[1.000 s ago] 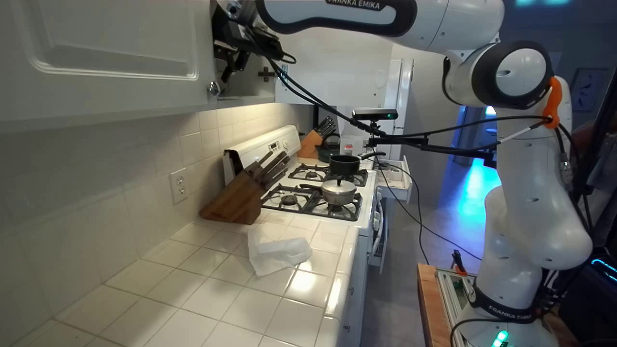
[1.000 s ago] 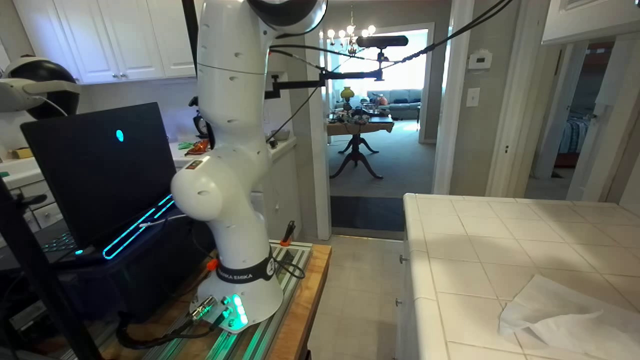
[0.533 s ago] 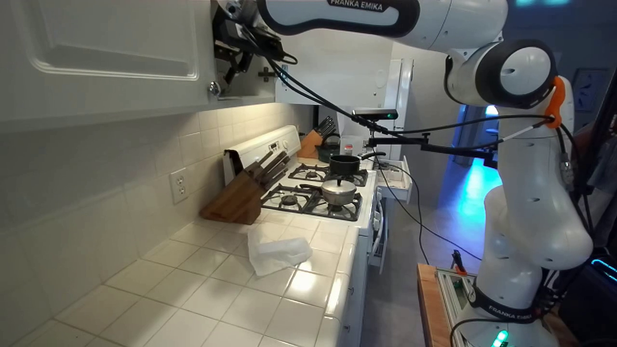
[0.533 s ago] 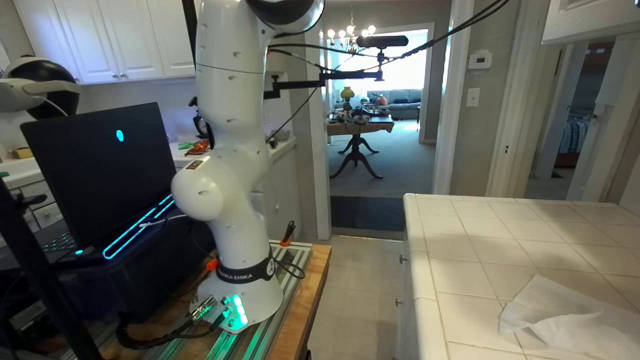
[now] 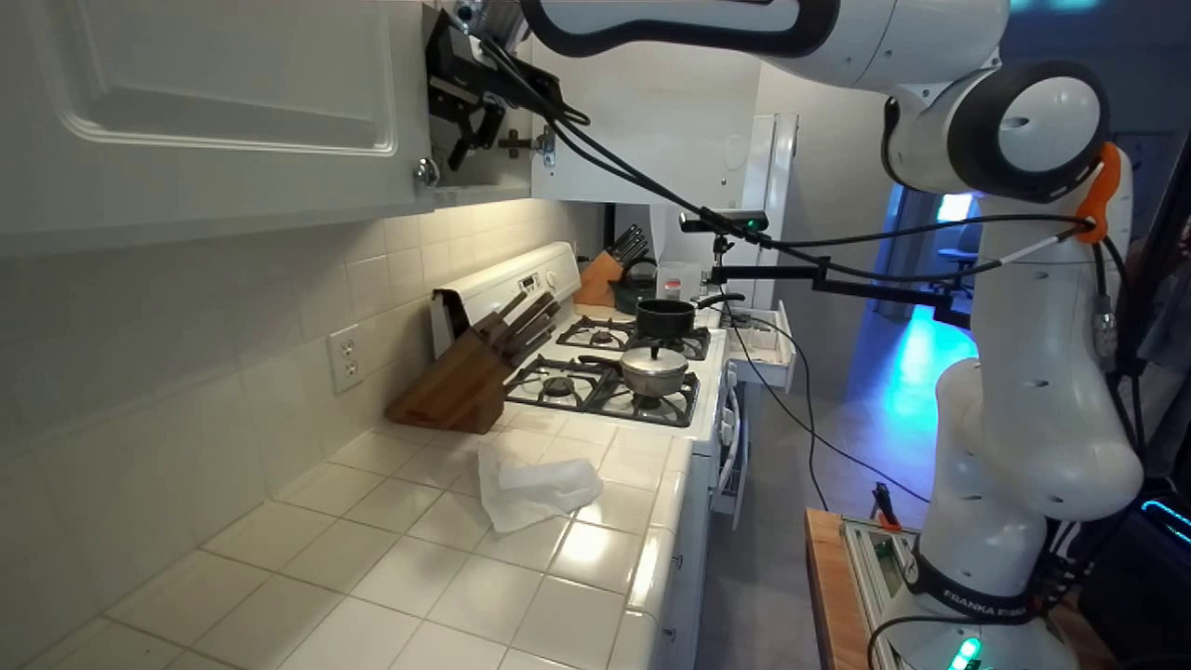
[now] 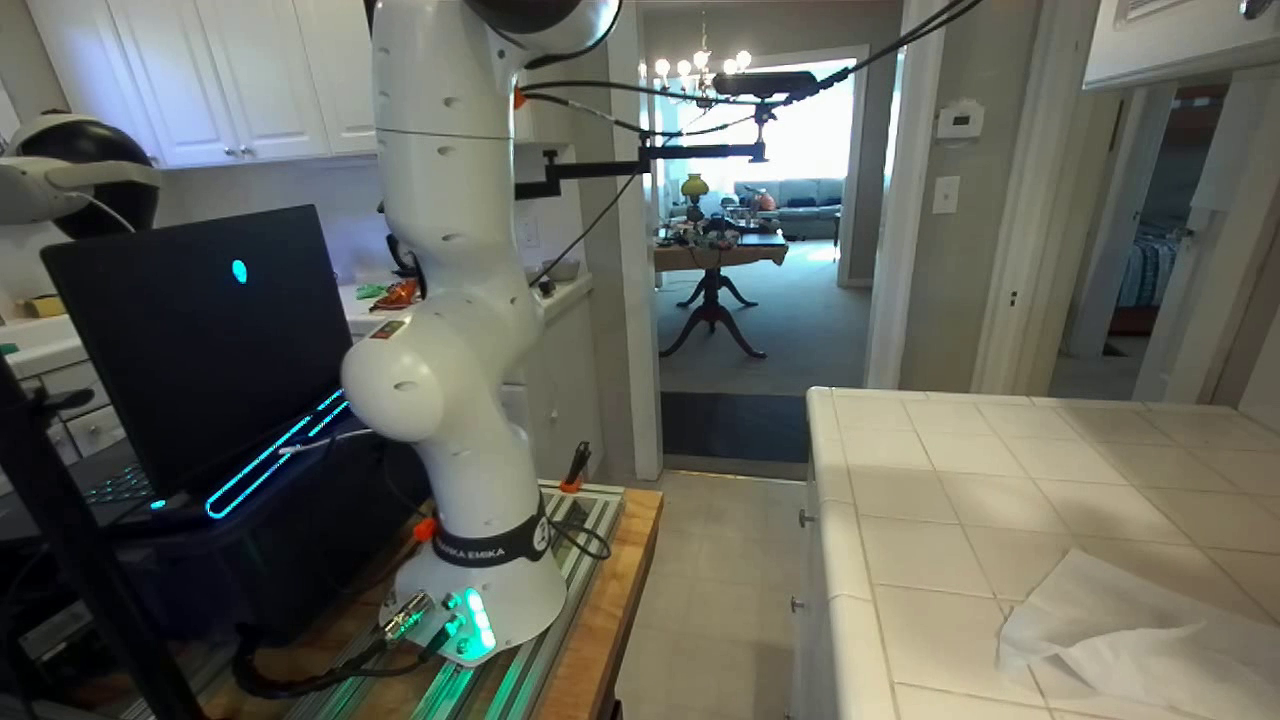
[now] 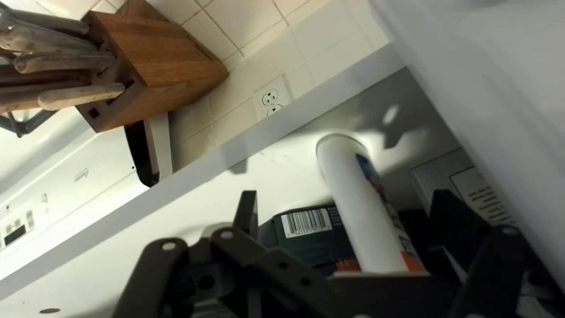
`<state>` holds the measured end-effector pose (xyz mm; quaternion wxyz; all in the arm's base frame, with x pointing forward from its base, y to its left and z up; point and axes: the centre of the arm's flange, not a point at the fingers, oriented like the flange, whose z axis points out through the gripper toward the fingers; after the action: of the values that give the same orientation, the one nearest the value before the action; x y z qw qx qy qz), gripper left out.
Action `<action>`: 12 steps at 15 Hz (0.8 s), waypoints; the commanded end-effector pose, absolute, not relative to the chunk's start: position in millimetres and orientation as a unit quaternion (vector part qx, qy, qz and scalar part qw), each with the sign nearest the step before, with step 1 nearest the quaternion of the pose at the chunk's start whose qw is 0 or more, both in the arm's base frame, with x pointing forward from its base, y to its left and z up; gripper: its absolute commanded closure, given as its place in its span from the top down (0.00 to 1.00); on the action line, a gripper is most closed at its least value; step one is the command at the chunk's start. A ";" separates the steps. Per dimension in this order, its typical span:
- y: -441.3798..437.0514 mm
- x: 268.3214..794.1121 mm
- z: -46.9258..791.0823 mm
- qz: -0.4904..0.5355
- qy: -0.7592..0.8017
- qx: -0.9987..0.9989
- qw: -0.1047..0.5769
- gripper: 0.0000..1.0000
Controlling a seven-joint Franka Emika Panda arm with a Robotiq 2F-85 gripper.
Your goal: Put the glue into the cupboard
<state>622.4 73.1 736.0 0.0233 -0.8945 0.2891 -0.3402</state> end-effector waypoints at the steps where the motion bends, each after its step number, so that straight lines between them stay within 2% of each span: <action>1: 79.7 588.0 736.1 -0.346 0.318 -0.880 0.064 1.00; 12: 79.1 571.5 731.7 -0.338 0.413 -0.838 0.118 1.00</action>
<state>600.1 76.0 734.7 0.0861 -0.8515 0.3887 -0.3412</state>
